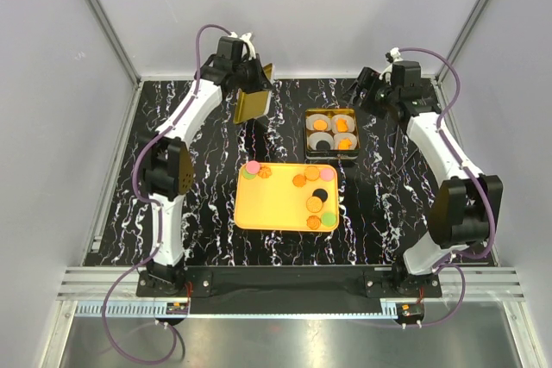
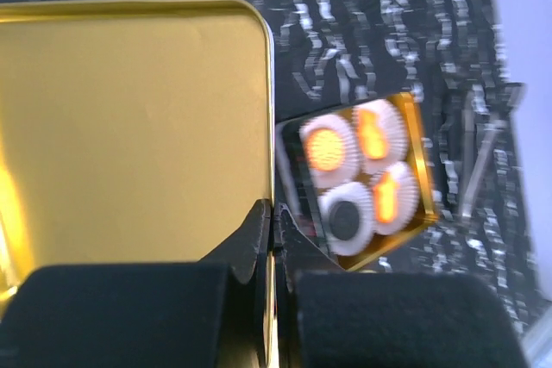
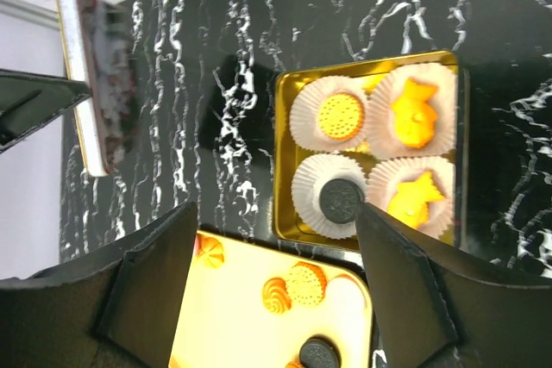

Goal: Pack the cookies

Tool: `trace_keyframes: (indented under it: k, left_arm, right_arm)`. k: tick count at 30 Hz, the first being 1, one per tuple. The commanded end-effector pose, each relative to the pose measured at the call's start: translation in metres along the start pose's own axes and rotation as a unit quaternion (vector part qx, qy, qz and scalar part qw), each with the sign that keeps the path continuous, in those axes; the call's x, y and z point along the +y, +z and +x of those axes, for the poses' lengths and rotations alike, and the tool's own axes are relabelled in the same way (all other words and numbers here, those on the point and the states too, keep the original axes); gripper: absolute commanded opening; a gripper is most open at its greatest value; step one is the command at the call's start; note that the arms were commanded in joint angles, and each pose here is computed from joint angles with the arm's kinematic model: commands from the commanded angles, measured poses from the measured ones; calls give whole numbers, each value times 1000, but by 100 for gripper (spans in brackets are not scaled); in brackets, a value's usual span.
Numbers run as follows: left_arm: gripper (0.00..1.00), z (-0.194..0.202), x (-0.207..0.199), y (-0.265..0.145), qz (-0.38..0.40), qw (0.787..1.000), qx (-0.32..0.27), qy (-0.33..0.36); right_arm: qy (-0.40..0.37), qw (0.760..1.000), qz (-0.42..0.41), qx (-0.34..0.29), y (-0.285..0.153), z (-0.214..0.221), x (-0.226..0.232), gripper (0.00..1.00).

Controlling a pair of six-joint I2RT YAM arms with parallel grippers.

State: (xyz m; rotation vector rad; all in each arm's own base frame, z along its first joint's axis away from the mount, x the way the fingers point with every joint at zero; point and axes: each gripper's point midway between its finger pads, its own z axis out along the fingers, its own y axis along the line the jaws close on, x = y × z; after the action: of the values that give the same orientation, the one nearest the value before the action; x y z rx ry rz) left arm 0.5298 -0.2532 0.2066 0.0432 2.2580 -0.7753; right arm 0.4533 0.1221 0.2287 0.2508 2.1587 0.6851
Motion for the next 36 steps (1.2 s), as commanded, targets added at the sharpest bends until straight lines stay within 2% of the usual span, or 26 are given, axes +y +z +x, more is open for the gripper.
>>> trace_keyframes:
  k: [1,7,13,24,29,36]
  left_arm:
    - [0,-30,-45,-24,68,997,-37,-17]
    - [0,-24,-56,-25,70,996,-32,-47]
    - [0,-16,-79,-27,63,997,-27,-41]
    - [0,-5,-95,-31,67,997,-16,-40]
    - [0,-3,-97,-33,66,997,-13,-47]
    - [0,-1,-106,-31,69,996,-8,-53]
  right_arm:
    - [-2,998,-55,-11,2,-4,22,81]
    - [-35,989,-146,-2,19,21,91,80]
    - [-58,982,-179,10,50,41,132,78]
    - [-62,983,-167,32,89,68,146,75]
    - [-50,986,-156,32,98,75,143,62]
    - [-51,986,-156,20,106,82,149,59]
